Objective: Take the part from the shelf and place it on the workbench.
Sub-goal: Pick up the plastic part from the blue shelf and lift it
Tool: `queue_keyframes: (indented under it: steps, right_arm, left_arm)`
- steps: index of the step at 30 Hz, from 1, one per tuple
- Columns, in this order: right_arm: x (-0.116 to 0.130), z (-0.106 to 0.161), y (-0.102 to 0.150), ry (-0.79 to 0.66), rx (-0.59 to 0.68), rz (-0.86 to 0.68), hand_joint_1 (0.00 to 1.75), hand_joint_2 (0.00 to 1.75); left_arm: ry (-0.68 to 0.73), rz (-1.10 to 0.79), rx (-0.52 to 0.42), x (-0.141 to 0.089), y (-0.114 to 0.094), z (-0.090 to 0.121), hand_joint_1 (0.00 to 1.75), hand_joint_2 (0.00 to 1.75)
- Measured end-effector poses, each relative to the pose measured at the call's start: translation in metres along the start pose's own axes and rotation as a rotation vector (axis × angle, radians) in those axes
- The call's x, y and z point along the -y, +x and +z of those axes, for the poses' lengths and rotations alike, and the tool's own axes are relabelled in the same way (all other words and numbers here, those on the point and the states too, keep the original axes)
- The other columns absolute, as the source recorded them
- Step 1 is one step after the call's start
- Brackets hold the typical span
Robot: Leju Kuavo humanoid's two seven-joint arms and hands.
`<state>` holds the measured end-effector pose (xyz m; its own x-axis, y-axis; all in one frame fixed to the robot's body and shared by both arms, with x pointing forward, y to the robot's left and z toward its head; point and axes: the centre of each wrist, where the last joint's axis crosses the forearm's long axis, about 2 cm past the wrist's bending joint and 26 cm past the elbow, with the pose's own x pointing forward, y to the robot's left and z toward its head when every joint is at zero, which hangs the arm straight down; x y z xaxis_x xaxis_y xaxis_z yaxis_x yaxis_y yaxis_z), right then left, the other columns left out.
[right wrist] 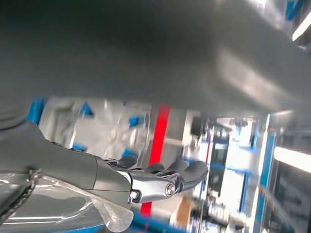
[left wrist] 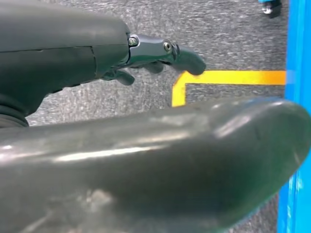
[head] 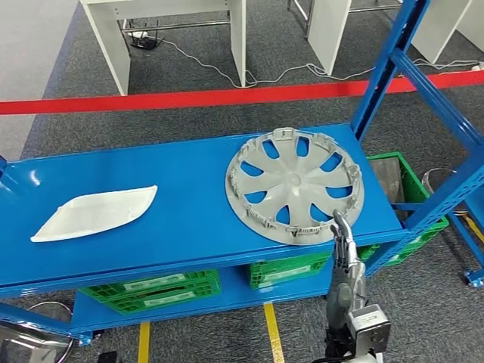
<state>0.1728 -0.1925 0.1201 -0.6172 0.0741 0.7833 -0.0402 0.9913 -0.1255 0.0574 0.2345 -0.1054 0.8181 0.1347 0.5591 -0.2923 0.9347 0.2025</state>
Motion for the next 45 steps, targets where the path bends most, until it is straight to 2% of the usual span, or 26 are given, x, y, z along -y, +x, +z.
queue_keyframes:
  steps: [5, 9, 11, 14, 15, 19, 32, 45]
  right_arm:
    - [-0.004, -0.007, 0.000, 0.052, 0.029, -0.011, 0.00, 1.75]
    - [-0.012, -0.018, -0.005, 0.158, 0.038, 0.013, 0.00, 1.75]
    - [-0.019, -0.028, -0.012, 0.234, 0.026, 0.125, 0.00, 1.75]
    - [-0.039, -0.046, -0.035, 0.351, 0.016, 0.409, 0.00, 1.75]
    - [-0.045, -0.050, -0.042, 0.378, 0.023, 0.463, 0.00, 1.75]
    - [-0.062, -0.068, -0.061, 0.440, 0.021, 0.540, 0.00, 1.75]
    - [-0.065, -0.102, -0.095, 0.538, -0.036, 0.935, 0.00, 1.75]
    - [-0.061, -0.113, -0.104, 0.549, -0.076, 1.092, 0.00, 1.75]
  left_arm:
    - [-0.016, -0.026, 0.000, 0.000, 0.002, -0.001, 0.00, 0.00]
    - [-0.038, -0.059, -0.009, 0.002, 0.002, -0.001, 0.00, 0.00]
    - [-0.061, -0.088, -0.013, 0.004, 0.005, -0.001, 0.00, 0.00]
    - [-0.104, -0.141, -0.012, 0.011, 0.015, -0.003, 0.00, 0.00]
    - [-0.114, -0.154, -0.008, 0.014, 0.019, -0.004, 0.00, 0.00]
    - [-0.143, -0.192, 0.008, 0.019, 0.028, -0.006, 0.00, 0.00]
    - [-0.198, -0.266, 0.022, 0.027, 0.037, -0.007, 0.00, 0.00]
    - [-0.212, -0.274, 0.032, 0.032, 0.040, -0.006, 0.00, 0.00]
